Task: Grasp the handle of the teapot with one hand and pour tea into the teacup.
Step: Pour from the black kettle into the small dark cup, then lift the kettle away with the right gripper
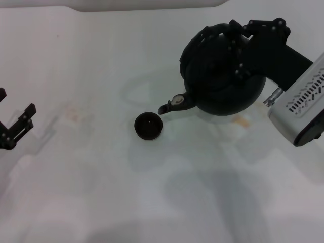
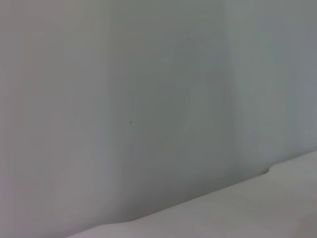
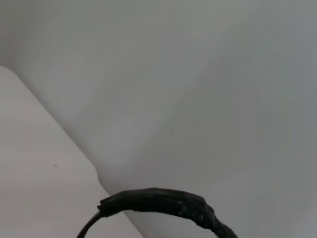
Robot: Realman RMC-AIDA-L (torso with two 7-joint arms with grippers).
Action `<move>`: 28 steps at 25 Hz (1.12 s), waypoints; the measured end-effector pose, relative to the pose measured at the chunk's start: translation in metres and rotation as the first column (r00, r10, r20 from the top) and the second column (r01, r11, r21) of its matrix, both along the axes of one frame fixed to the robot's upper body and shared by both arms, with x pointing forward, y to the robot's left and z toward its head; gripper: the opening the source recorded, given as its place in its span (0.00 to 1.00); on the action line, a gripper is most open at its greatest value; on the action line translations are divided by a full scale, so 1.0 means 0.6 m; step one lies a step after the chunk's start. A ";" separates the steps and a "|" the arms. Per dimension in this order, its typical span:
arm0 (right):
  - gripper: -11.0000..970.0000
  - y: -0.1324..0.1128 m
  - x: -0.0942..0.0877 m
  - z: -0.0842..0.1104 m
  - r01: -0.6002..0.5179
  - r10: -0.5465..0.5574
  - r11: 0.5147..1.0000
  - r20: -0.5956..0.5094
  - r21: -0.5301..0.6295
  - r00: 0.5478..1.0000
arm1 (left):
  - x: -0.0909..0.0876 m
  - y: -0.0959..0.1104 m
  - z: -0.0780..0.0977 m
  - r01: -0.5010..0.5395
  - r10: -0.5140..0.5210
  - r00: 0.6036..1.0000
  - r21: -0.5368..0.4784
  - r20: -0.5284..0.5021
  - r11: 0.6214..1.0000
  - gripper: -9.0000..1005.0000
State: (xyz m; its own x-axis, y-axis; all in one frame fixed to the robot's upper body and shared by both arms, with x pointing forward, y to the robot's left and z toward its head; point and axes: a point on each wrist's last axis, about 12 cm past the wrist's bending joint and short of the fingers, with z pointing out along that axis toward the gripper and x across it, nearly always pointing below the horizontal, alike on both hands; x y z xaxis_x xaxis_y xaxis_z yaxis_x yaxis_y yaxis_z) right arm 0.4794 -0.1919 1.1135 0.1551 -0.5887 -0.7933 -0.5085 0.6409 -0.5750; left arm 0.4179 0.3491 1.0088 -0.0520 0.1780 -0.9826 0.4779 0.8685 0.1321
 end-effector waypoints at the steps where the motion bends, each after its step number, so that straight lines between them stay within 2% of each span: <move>1: 0.12 0.001 0.000 0.001 0.001 -0.001 1.000 0.002 -0.004 1.000 | 0.000 0.000 0.000 0.001 -0.001 1.000 0.001 0.001 1.000 0.73; 28: 0.12 0.032 -0.008 0.011 -0.004 0.005 0.998 0.026 -0.065 1.000 | 0.002 0.000 -0.002 -0.002 0.002 1.000 0.007 -0.005 1.000 0.72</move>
